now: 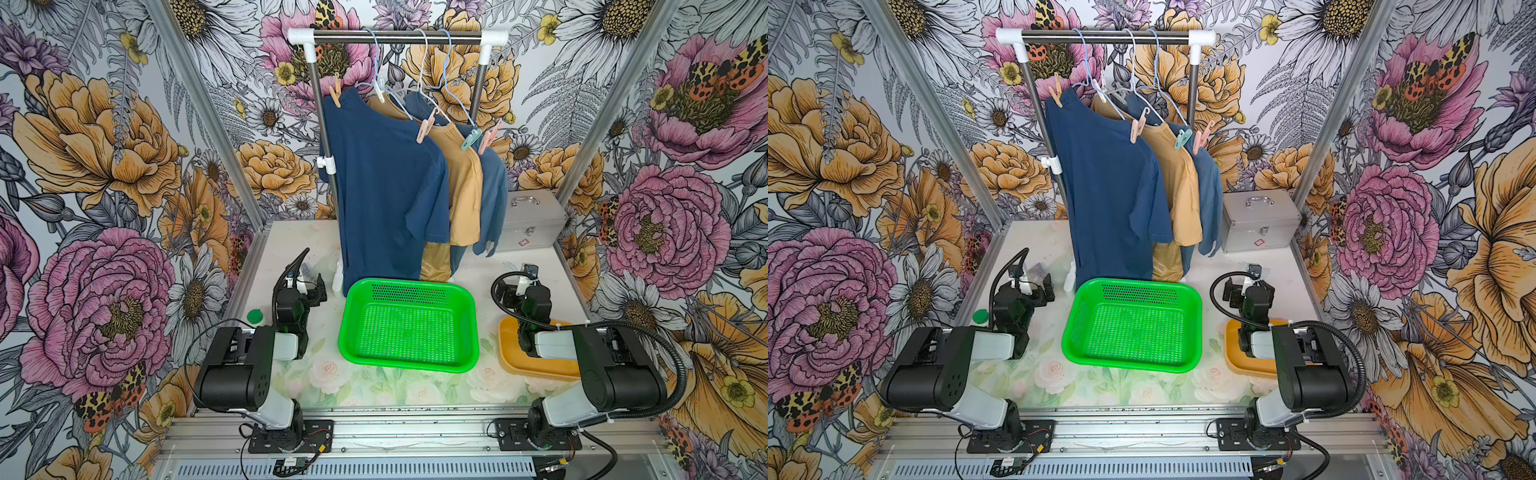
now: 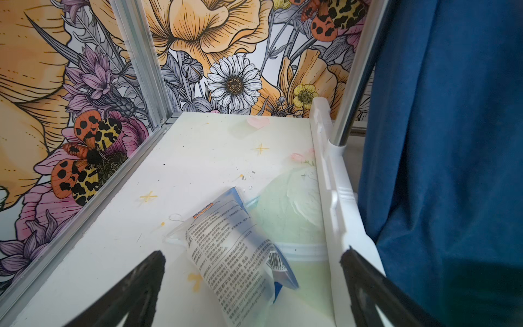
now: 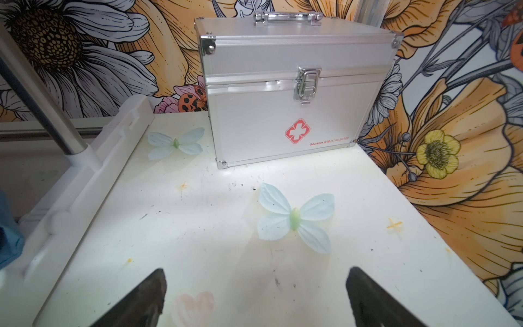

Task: Remove the clothespins securing t-shirts to the hanger
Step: Pick up the hanger from the clothes rail.

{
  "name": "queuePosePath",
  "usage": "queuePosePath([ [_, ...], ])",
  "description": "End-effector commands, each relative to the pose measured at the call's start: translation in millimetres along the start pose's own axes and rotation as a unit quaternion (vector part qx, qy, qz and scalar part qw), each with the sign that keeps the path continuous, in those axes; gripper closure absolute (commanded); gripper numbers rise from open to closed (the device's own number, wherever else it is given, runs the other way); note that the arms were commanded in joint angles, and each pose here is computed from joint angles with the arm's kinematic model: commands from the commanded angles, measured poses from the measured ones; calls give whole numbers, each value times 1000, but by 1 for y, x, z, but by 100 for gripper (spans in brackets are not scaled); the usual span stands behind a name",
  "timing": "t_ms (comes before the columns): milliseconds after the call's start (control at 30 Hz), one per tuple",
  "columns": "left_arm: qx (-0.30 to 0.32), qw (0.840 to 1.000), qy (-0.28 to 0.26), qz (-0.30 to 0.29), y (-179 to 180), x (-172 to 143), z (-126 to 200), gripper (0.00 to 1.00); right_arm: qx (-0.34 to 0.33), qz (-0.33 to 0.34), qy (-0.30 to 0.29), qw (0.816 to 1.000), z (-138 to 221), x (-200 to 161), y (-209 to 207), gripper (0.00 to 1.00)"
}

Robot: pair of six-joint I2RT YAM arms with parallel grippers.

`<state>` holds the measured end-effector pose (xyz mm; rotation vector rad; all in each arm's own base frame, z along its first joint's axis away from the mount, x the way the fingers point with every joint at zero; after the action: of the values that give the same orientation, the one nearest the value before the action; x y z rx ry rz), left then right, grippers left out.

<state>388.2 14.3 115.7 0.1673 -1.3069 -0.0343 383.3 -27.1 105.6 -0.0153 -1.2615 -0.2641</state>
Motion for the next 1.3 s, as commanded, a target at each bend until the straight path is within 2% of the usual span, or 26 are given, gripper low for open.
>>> queuePosePath([
  [0, -4, 1000, -7, 6, 1, 6, -4, 1, 0, 2, -19, 1000, -4, 12, 1, 0],
  [267, -9, 1000, -7, 12, 2, 6, -5, 1, -1, 1, -20, 1000, -4, 12, 0, 1],
  [367, -7, 1000, -10, 10, 2, 8, -3, 1, 22, 11, -14, 1000, -5, 12, 8, 0],
  [500, 7, 1000, -17, 9, 7, 25, 8, 1, 18, 10, -10, 1000, -2, 23, 9, 0],
  [700, 8, 999, -32, -33, -8, 59, 26, 1, -19, -3, -10, 1000, 8, 44, -1, 0],
  [833, 11, 999, -18, -41, -7, 87, 33, 1, -33, -22, -16, 999, 16, 63, -4, 0],
  [933, -4, 999, -2, -31, -9, 110, 43, 1, -12, -31, -2, 999, 21, 76, 6, 0],
  [1067, -52, 997, -10, -50, -35, 139, 58, 1, -16, -55, 4, 998, 31, 97, 8, 0],
  [1267, -129, 991, -15, -40, -82, 168, 74, 1, 4, -74, 13, 997, 51, 129, 18, 1],
])
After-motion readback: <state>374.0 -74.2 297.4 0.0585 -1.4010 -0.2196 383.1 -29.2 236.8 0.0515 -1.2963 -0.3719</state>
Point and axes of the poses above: each gripper's point midway between its finger pads, its own z axis back along the fingers, its own y axis along the line the jaws close on, x = y × z, the point moved 1 cm from there along z, back along the fingers, and after that the axes turned 9 degrees about -z, right-handed, at the moved point
